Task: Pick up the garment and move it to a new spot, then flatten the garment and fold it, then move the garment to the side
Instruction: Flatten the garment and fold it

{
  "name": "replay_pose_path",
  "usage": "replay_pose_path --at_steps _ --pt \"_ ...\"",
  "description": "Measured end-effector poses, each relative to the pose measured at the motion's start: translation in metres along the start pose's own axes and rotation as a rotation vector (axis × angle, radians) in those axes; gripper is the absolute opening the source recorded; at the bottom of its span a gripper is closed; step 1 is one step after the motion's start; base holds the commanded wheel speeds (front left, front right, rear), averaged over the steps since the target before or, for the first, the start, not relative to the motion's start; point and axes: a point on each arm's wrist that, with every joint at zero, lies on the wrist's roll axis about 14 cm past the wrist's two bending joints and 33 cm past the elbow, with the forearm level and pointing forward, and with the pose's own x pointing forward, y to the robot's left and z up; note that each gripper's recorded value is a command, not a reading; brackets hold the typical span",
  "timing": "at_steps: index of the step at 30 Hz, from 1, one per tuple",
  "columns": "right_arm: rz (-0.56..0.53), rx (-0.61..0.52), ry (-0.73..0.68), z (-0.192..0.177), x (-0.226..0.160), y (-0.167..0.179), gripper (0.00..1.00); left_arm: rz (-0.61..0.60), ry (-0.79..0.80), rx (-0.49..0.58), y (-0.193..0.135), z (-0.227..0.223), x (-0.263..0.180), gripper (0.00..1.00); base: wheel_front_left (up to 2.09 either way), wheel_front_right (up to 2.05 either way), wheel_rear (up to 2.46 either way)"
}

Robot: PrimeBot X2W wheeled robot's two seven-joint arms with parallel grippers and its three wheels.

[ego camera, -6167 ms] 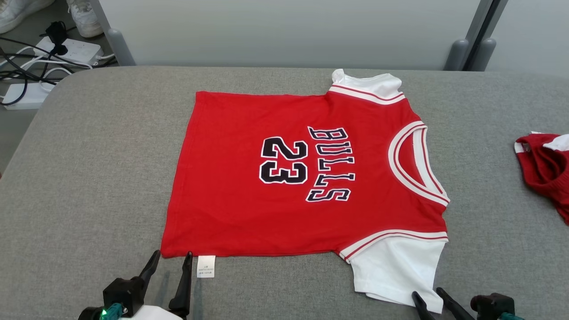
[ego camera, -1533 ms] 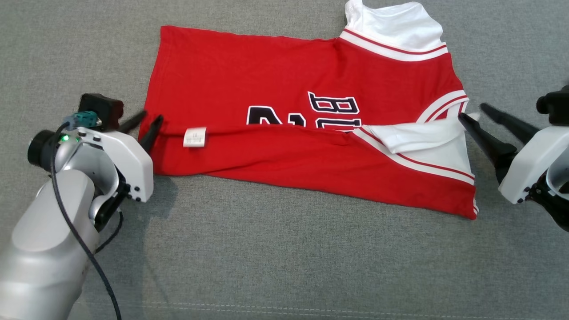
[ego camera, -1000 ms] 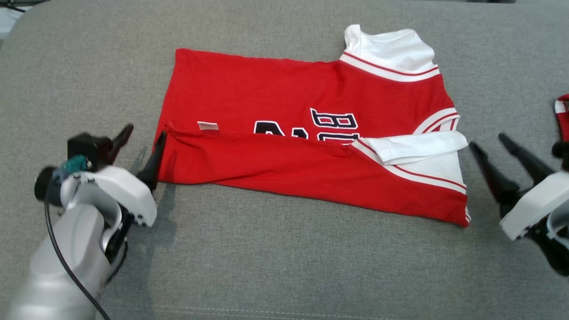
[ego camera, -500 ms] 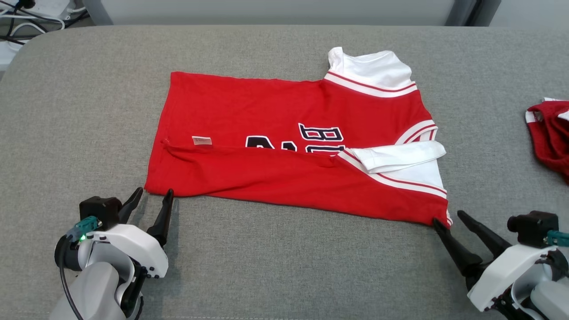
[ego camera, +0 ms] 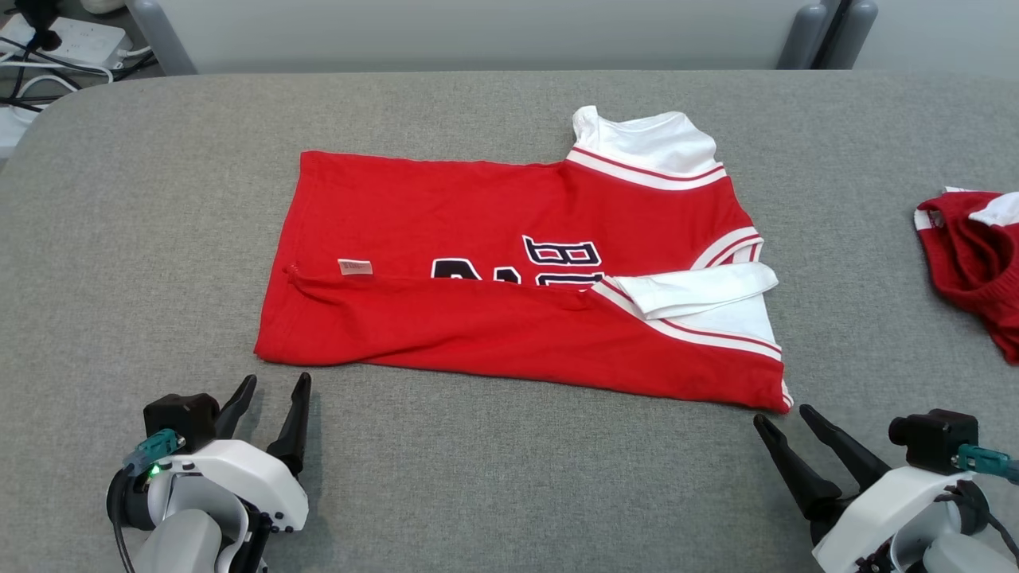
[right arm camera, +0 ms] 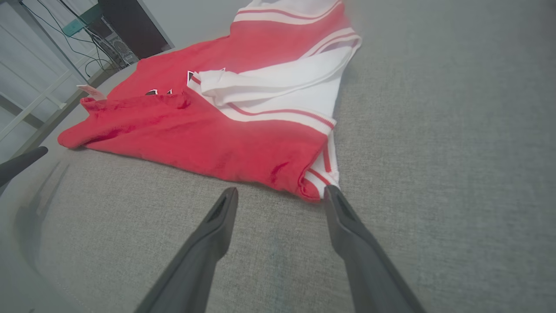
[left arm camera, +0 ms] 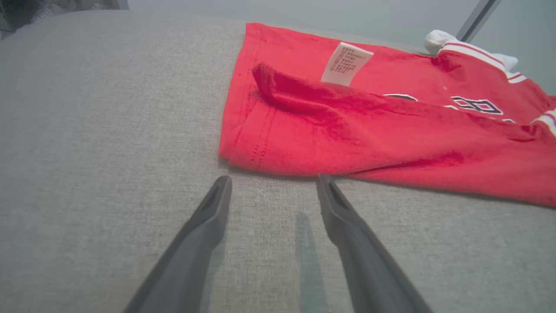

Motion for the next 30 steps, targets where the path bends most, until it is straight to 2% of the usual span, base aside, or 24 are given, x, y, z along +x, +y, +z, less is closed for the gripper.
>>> replay_pose_path --at_steps 12,18,30 --pt "0.006 0.095 -0.013 -0.011 0.010 0.018 1.00 0.001 0.007 0.006 -0.004 -0.004 0.006 1.00 0.00 0.00 0.00" --pt "-0.019 0.188 -0.024 -0.014 0.018 0.017 1.00 0.009 0.010 0.000 -0.002 -0.007 0.005 1.00 0.00 0.00 0.00" --pt "-0.080 0.261 -0.073 -0.003 0.034 0.003 1.00 0.024 0.016 0.006 0.004 -0.010 0.006 1.00 0.00 0.00 0.00"
